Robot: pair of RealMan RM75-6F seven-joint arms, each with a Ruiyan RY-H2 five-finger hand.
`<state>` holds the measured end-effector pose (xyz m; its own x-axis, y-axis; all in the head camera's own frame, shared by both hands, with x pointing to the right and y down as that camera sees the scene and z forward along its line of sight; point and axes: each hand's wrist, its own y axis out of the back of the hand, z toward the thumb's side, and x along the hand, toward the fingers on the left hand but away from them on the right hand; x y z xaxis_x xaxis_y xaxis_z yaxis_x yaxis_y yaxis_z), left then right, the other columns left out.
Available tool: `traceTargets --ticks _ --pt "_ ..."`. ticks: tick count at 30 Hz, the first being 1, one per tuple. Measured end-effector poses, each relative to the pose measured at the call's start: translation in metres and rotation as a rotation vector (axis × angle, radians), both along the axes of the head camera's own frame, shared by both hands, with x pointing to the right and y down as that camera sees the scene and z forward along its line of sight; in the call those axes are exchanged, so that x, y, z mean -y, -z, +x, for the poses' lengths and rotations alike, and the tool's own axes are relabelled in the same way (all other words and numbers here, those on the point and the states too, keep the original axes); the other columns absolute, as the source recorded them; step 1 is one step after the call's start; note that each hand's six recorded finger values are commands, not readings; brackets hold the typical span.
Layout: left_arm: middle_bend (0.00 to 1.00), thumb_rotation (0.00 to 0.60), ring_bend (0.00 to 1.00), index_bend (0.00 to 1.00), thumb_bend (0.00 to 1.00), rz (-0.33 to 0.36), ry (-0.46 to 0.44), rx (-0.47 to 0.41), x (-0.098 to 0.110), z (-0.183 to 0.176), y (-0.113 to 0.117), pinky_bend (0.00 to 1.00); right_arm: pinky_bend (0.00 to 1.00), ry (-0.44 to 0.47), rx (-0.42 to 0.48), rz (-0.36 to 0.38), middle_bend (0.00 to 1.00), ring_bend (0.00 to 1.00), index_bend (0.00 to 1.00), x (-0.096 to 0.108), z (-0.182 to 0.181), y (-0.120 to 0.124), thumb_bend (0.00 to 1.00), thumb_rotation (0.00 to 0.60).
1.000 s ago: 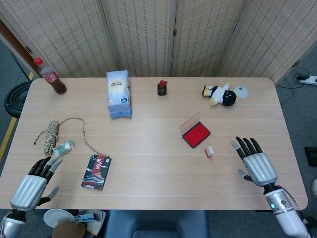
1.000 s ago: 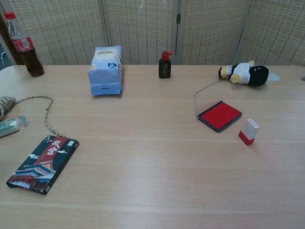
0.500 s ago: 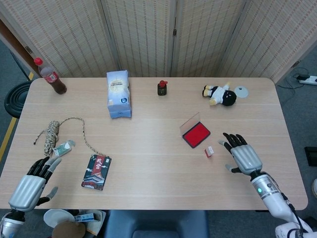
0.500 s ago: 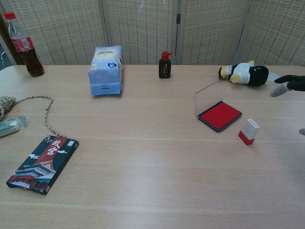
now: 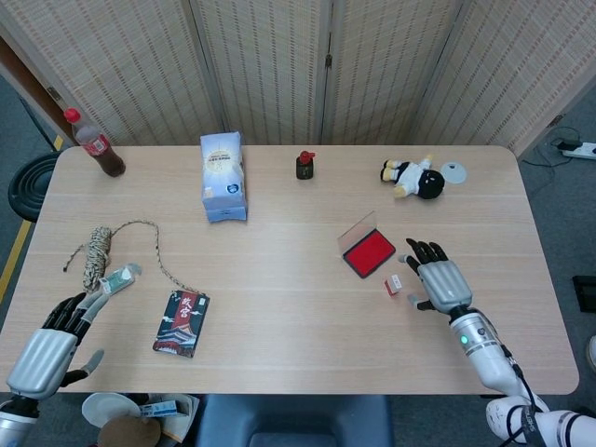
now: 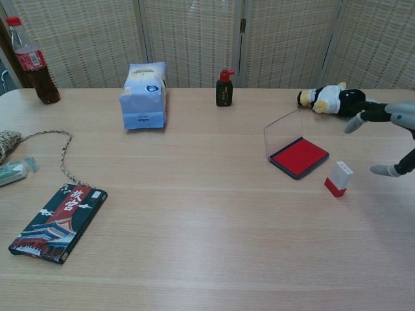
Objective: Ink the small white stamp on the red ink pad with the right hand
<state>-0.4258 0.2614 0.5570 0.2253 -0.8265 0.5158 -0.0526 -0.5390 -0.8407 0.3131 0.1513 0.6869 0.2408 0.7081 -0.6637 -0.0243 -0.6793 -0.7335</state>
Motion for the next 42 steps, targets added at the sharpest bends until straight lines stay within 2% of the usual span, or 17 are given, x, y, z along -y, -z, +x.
traceTargets --ticks 8,22,42 --pt "0.0 0.6 0.0 0.0 0.34 -0.003 -0.01 -0.011 0.002 0.002 -0.001 0.1 0.0 -0.014 0.003 -0.025 0.0 0.0 0.21 0.002 -0.005 -0.014 0.26 0.6" --pt "0.0 0.6 0.0 0.0 0.34 0.005 0.002 0.014 0.001 -0.001 -0.001 0.1 0.0 0.045 -0.023 -0.079 0.0 0.0 0.21 0.003 -0.003 -0.03 0.24 0.6" --pt "0.0 0.6 0.0 0.0 0.34 0.007 0.01 0.014 0.001 -0.003 -0.001 0.1 0.0 0.055 -0.024 -0.072 0.0 0.0 0.26 0.0 -0.004 -0.043 0.24 0.6"
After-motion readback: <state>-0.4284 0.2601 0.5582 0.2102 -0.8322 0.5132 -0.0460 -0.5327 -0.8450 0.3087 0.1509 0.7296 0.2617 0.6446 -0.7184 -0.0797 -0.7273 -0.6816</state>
